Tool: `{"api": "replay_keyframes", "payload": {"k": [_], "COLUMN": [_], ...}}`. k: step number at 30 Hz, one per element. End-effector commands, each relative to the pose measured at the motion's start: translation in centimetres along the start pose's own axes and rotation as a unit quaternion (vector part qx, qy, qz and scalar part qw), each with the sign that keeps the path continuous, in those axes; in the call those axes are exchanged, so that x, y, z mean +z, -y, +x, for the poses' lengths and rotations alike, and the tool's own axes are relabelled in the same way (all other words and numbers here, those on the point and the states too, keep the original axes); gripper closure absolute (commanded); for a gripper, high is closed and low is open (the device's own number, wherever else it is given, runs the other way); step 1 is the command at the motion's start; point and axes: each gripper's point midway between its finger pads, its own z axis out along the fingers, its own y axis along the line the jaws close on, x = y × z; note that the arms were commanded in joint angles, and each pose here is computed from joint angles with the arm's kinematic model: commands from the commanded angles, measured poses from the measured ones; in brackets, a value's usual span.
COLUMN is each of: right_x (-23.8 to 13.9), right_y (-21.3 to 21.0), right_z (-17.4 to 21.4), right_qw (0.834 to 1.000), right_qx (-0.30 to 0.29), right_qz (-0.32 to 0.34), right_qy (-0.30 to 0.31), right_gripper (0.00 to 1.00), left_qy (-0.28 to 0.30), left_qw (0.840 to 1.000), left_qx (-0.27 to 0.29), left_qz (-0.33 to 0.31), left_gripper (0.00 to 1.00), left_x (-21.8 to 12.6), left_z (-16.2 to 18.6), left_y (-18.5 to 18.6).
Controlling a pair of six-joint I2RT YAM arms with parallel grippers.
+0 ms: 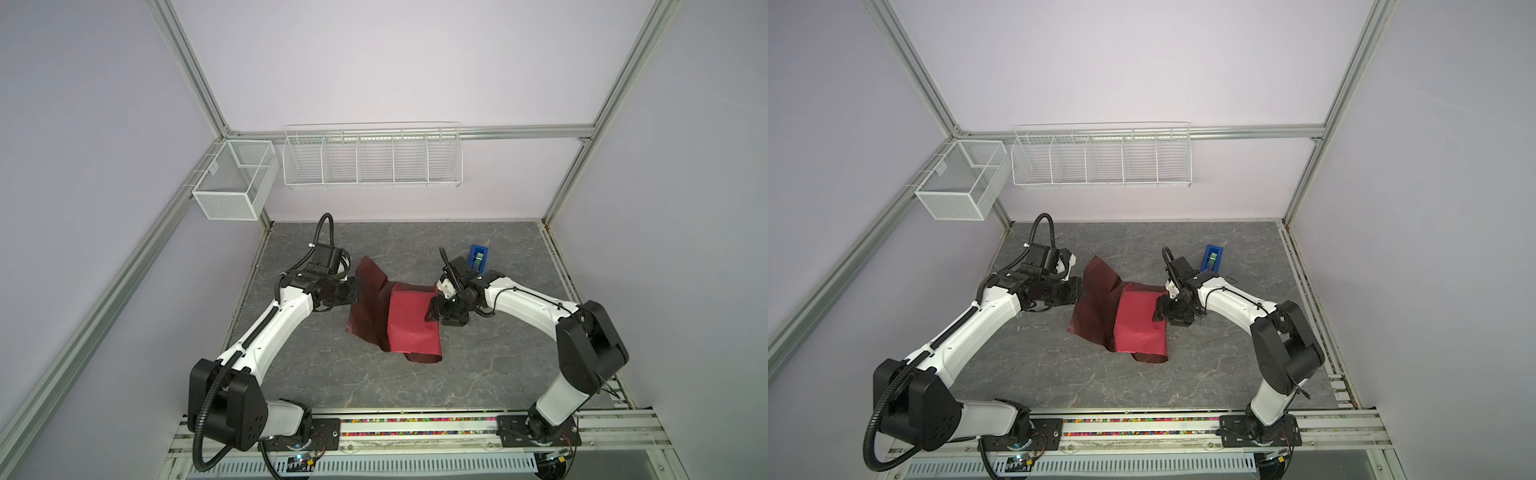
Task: Wrap the gift box in paper
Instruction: 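Raise the pinched paper edge with the left gripper and fold it toward the box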
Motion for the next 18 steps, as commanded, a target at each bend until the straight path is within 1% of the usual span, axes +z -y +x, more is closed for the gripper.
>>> {"api": "replay_keyframes", "payload": {"k": [1,3,10,14,18], "right_x": [1.1,1.1,1.2,1.2,1.2], "right_y": [1.7,1.7,1.7,1.6,1.4], "right_z": [1.6,1.7,1.7,1.7,1.8], "right_qw": [0.999,0.999,0.999,0.999,0.999], "right_qx": [0.013,0.013,0.014,0.013,0.011], "right_qz": [0.037,0.037,0.038,0.037,0.037], "right_qy": [-0.028,-0.028,-0.028,-0.029,-0.030], "right_gripper": [0.37,0.37,0.37,0.37,0.37], "left_qy": [-0.022,-0.021,-0.001,0.012,0.018], "left_qw": [0.998,0.999,0.999,0.996,0.993], "left_qx": [0.017,0.024,0.039,0.046,0.064], "left_qz": [-0.052,-0.044,0.015,0.071,0.101], "left_gripper": [1.00,1.00,1.00,1.00,1.00], "left_x": [0.8,1.0,2.0,1.1,-0.3], "left_z": [1.4,1.1,0.0,-0.5,-0.4], "left_y": [-2.2,-1.9,0.2,2.4,4.4]}}
